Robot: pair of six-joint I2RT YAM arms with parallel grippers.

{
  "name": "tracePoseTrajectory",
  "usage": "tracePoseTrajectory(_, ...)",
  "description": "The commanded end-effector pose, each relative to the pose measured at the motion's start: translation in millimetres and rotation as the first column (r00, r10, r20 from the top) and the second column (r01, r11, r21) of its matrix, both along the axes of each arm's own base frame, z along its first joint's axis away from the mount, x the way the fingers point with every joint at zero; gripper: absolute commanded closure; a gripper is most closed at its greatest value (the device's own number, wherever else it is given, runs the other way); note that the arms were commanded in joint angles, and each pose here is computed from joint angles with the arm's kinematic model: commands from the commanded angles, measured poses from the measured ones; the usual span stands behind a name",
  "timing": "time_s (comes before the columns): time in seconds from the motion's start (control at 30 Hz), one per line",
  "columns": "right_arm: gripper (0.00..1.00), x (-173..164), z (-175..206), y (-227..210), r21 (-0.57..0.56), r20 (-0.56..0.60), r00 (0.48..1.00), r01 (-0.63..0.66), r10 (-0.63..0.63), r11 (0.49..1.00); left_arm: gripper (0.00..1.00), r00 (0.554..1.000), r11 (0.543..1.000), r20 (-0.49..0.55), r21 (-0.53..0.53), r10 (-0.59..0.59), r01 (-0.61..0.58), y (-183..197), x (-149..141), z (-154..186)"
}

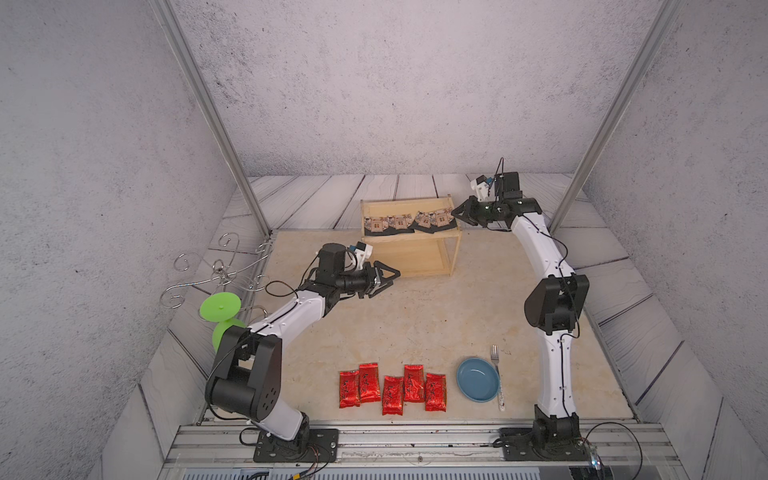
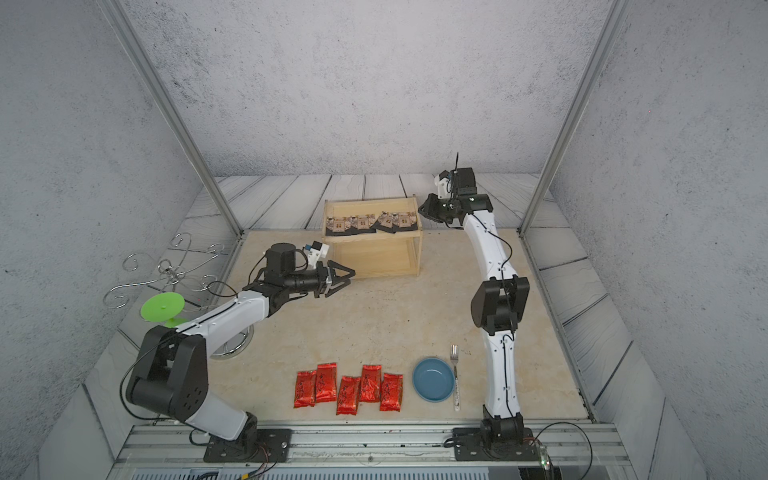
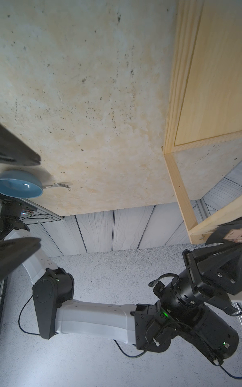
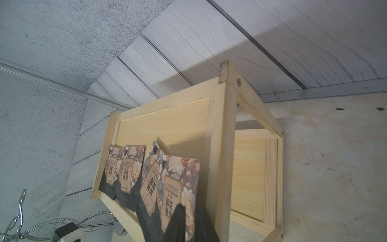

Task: Place the tea bags on the shelf by color
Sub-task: Place the tea bag on the shelf.

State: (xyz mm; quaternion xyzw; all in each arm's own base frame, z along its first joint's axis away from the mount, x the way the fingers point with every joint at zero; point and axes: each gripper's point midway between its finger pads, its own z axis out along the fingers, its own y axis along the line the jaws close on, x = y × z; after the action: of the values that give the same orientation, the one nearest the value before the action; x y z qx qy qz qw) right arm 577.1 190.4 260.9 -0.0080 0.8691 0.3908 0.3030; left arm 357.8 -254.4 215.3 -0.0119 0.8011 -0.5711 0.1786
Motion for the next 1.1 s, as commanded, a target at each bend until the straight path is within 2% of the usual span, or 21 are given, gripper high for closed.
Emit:
tracePoseTrajectory(0.0, 0.83, 0.4, -1.3, -5.3, -0.059, 0.014, 1.0, 0.015, -0.014, 0.998, 0.4, 1.0, 1.0, 0.015, -0.012, -0.006, 0.006, 2.1, 1.1, 1.0)
tracePoseTrajectory(0.27, 0.79, 1.1, 14.0, -13.3, -0.118, 0.064, 0.997, 0.048, -0.04, 0.992, 0.41, 1.0, 1.0, 0.017, -0.015, -0.002, 0.002, 3.2, 1.3, 1.8)
tracePoseTrajectory(0.47, 0.79, -12.2, 31.9, -2.1, -0.192, 0.135, 0.99, 0.06, -0.034, 0.98, 0.41, 1.0, 1.0, 0.016, -0.015, 0.003, -0.002, 4.3, 1.3, 1.8)
tracePoseTrajectory(0.77, 0.8, -28.0, 26.9, 17.5, -0.328, 0.178, 0.984, 0.085, -0.027, 0.941, 0.41, 1.0, 1.0, 0.018, -0.015, 0.01, -0.01, 7.3, 0.7, 1.7)
tracePoseTrajectory(1.07, 0.8, -22.2, 10.0, 20.5, -0.359, 0.158, 0.987, 0.088, -0.033, 0.929, 0.41, 0.999, 0.999, 0.014, -0.014, 0.032, -0.032, 15.2, -0.3, 2.0)
